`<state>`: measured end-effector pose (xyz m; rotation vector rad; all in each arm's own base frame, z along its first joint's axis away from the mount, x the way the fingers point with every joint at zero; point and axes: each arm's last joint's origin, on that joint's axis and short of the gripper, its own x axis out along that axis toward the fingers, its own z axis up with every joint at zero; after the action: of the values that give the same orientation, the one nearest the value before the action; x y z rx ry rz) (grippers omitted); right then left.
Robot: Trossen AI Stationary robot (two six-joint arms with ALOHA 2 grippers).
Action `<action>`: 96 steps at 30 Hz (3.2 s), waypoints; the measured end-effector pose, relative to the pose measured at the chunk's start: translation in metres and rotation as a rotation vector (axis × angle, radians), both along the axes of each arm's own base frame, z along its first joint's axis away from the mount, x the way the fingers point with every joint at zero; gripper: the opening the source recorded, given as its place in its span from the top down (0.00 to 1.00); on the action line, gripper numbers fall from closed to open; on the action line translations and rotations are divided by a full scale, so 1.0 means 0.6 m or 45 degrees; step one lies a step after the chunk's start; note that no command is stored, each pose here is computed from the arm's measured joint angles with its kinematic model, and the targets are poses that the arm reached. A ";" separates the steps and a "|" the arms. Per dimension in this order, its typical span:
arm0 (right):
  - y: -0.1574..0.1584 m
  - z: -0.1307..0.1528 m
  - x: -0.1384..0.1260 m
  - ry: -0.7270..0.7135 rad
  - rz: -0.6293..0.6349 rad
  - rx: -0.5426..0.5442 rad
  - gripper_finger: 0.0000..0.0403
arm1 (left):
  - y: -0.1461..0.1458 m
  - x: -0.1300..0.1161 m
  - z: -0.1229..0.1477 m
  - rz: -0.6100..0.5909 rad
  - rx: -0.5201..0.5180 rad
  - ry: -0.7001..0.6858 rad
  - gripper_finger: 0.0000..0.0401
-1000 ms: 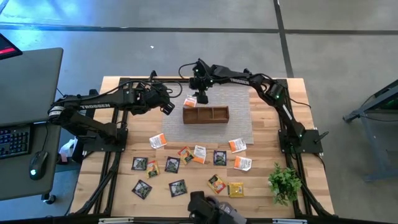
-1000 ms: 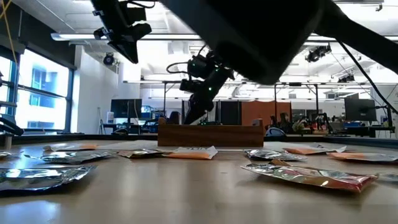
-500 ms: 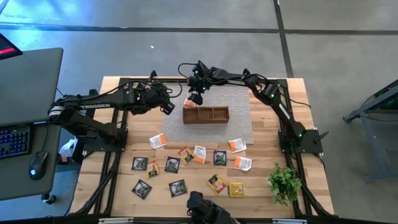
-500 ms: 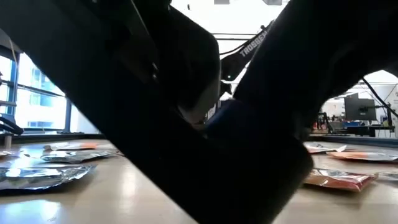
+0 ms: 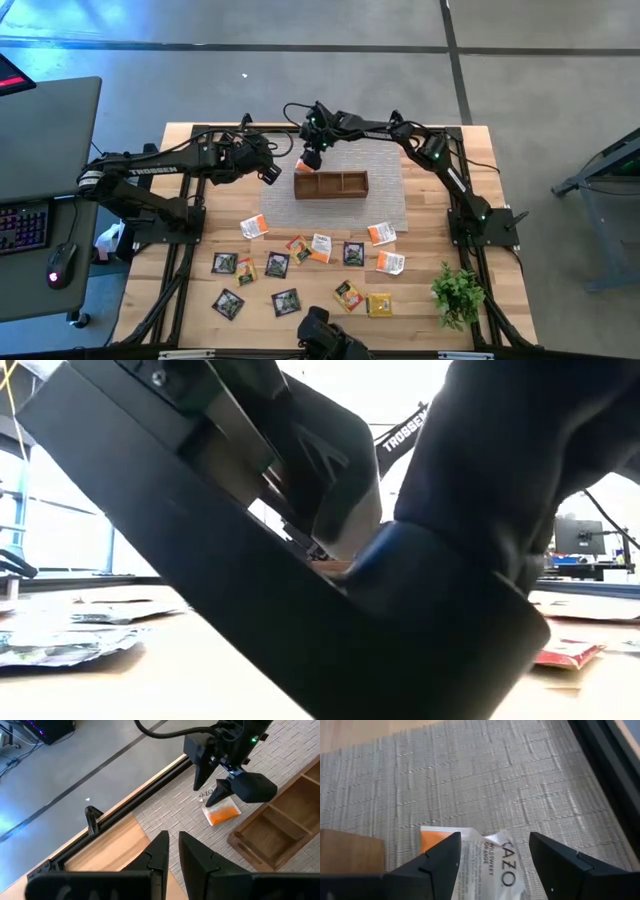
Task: Pick & Place Tea
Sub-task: Put the orange tea bag into the left section of the wooden organizer
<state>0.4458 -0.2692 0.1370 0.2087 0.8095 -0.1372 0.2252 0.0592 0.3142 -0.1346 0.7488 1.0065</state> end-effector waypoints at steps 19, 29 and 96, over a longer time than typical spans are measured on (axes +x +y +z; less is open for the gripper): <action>0.011 0.105 -0.006 -0.065 0.033 -0.321 0.59 | -0.002 0.001 -0.001 -0.026 -0.064 -0.026 0.90; 0.001 0.063 -0.034 0.178 -0.415 -0.004 0.95 | -0.002 0.001 -0.001 -0.025 -0.064 -0.028 0.90; 0.370 0.135 -0.383 -0.422 -0.092 -0.079 1.00 | 0.268 0.140 -0.256 -0.243 -0.574 -0.231 0.57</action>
<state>0.2157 -0.0470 0.2182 0.1959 0.4677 -0.1901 0.3091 0.2201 0.1606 -0.5284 0.7955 0.6226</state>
